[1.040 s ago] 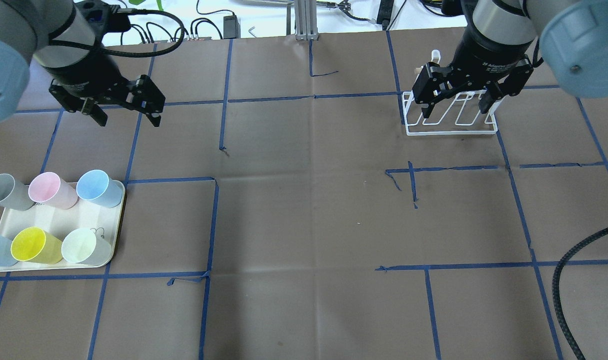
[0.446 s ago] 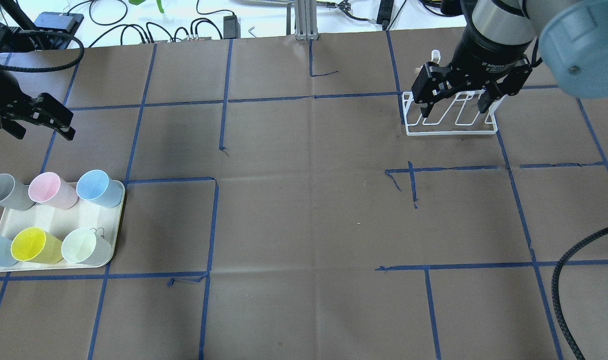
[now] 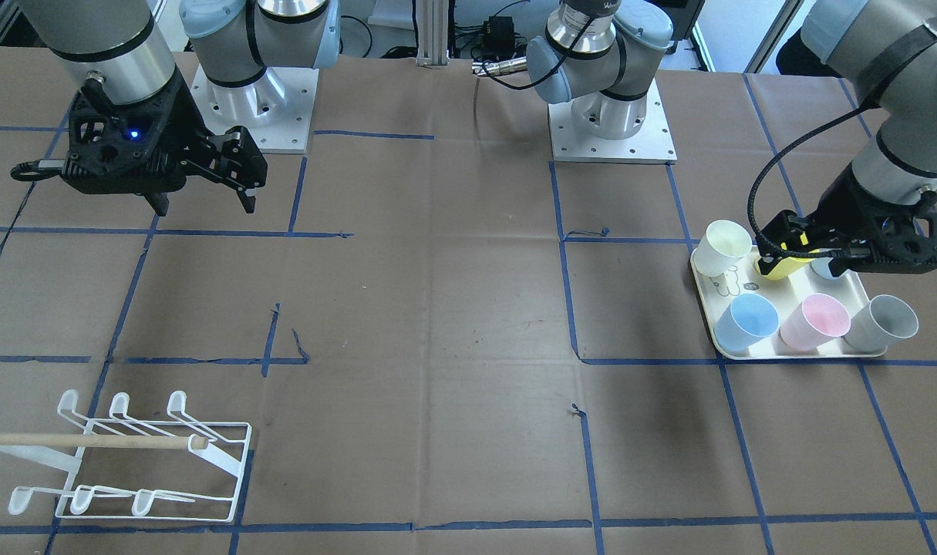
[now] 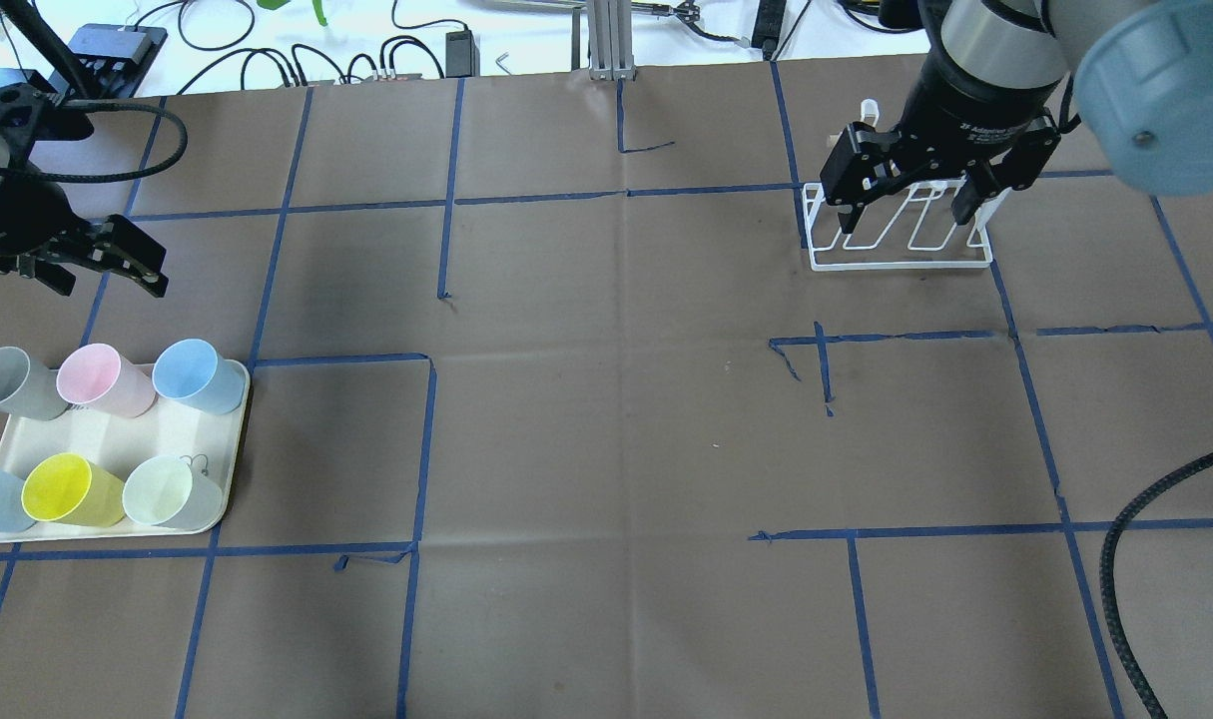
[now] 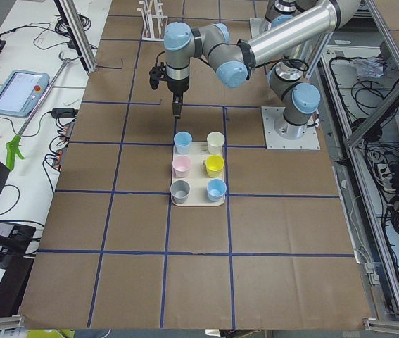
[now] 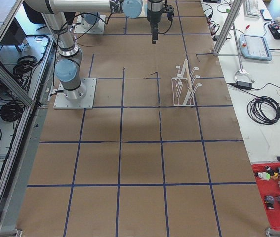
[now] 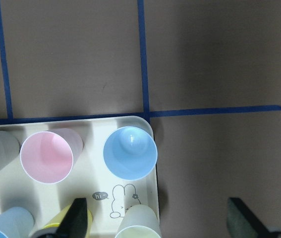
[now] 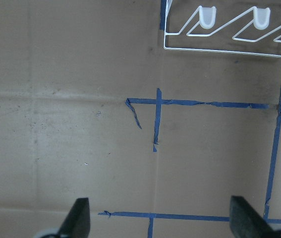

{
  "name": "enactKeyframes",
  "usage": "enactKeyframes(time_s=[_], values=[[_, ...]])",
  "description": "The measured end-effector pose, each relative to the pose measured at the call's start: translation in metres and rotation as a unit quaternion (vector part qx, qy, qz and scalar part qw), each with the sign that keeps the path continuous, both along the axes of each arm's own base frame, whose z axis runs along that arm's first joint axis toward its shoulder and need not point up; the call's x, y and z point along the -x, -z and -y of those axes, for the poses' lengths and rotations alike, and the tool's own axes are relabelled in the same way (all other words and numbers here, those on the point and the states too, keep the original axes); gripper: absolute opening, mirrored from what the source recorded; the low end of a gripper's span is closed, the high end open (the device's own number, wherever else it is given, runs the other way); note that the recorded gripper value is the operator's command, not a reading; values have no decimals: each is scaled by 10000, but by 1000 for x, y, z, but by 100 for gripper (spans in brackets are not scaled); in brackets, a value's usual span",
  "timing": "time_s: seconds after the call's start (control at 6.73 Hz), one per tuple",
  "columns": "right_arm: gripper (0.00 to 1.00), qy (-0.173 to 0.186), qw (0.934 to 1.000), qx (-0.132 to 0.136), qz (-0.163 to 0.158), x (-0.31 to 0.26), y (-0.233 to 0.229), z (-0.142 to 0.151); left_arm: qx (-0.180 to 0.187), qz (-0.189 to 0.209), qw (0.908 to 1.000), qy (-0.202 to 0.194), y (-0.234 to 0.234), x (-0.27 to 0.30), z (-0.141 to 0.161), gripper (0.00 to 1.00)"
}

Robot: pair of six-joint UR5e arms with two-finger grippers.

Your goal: Transfer IKEA cup to right arm and place on rack

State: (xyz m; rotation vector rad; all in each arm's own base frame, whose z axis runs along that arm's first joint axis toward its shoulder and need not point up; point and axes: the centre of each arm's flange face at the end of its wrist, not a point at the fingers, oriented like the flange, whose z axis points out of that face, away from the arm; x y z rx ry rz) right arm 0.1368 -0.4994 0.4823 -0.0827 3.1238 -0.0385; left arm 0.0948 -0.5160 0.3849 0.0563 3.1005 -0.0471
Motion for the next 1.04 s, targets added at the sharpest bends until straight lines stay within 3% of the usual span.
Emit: enactKeyframes(time_s=[0.3,0.59,1.04], values=[[100,0,9999,108,37,-1,3,7,-181,-103,9994,-284,37,-1,6,99],[100,-10,9988,435,240,-4,8,22,-280,-179,9987,-374,93,-6,22,99],[100,34,9877,1363,764,-14,23,28,-417,-230,9979,-438,134,-1,14,99]])
